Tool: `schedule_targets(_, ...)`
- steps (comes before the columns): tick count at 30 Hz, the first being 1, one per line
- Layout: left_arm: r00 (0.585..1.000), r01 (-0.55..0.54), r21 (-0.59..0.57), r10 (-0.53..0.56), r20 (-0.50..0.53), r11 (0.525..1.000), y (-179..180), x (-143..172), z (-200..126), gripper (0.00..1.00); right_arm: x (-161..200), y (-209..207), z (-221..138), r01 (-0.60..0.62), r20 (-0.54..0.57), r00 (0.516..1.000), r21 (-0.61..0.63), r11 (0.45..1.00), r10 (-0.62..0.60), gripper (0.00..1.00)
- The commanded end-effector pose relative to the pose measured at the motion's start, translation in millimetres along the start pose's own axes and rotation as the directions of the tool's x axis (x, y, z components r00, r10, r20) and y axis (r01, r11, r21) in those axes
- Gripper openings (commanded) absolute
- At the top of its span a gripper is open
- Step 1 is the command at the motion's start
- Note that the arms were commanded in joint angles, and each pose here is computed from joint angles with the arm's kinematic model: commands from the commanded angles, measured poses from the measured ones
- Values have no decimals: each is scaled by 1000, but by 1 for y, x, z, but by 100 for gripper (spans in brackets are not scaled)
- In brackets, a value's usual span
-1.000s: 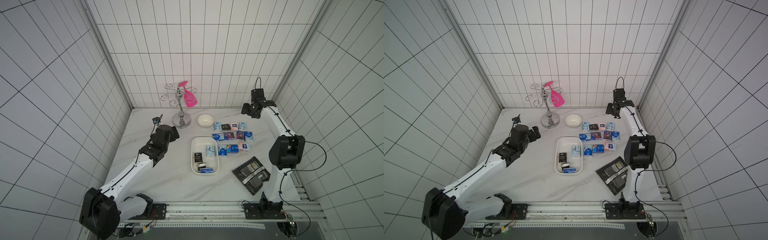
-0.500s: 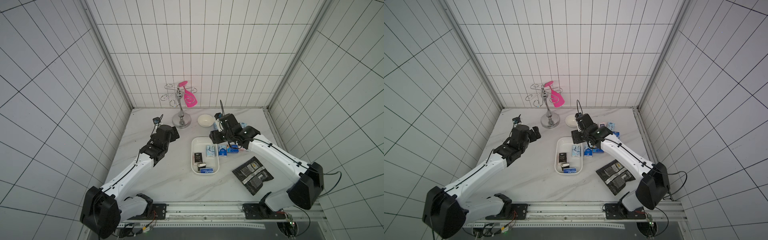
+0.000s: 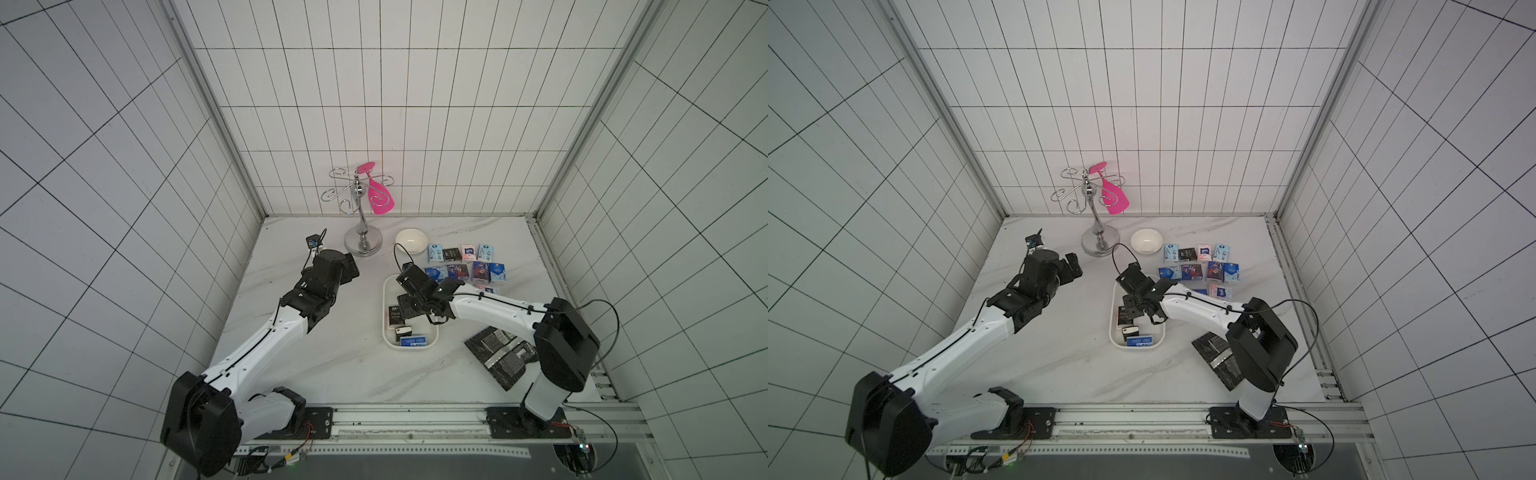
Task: Take the pocket tissues out of the storage box
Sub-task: Pick up the pocket tissues from the storage box.
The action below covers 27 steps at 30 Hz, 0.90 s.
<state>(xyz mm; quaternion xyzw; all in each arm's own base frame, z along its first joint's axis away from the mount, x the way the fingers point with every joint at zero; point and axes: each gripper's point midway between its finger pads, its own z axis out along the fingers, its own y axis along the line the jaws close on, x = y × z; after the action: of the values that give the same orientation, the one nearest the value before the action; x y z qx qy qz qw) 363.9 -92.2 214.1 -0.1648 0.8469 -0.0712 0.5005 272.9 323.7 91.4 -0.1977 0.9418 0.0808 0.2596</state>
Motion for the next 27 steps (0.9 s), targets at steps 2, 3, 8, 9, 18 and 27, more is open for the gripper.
schedule_targets(2,1000,18,28,-18,13,999,-4,-5,-6,99,-14,-23,12,-119,76,991,86,989,112,64)
schedule_targets(3,1000,18,31,-18,10,999,-5,-5,-6,98,-14,-25,16,-123,67,991,95,988,117,64)
schedule_targets(8,1000,18,38,-19,9,999,-6,-5,-8,99,-12,-34,36,-147,36,989,180,973,142,64)
schedule_targets(9,1000,17,37,-18,11,999,-5,-5,-8,99,-11,-36,39,-146,31,989,195,970,142,64)
schedule_targets(18,998,34,61,-36,41,998,-5,-13,-18,99,-15,-52,42,-158,18,987,321,934,161,65)
schedule_targets(27,998,46,95,-49,29,994,-11,-13,-20,99,-14,-54,41,-168,-14,983,354,920,184,65)
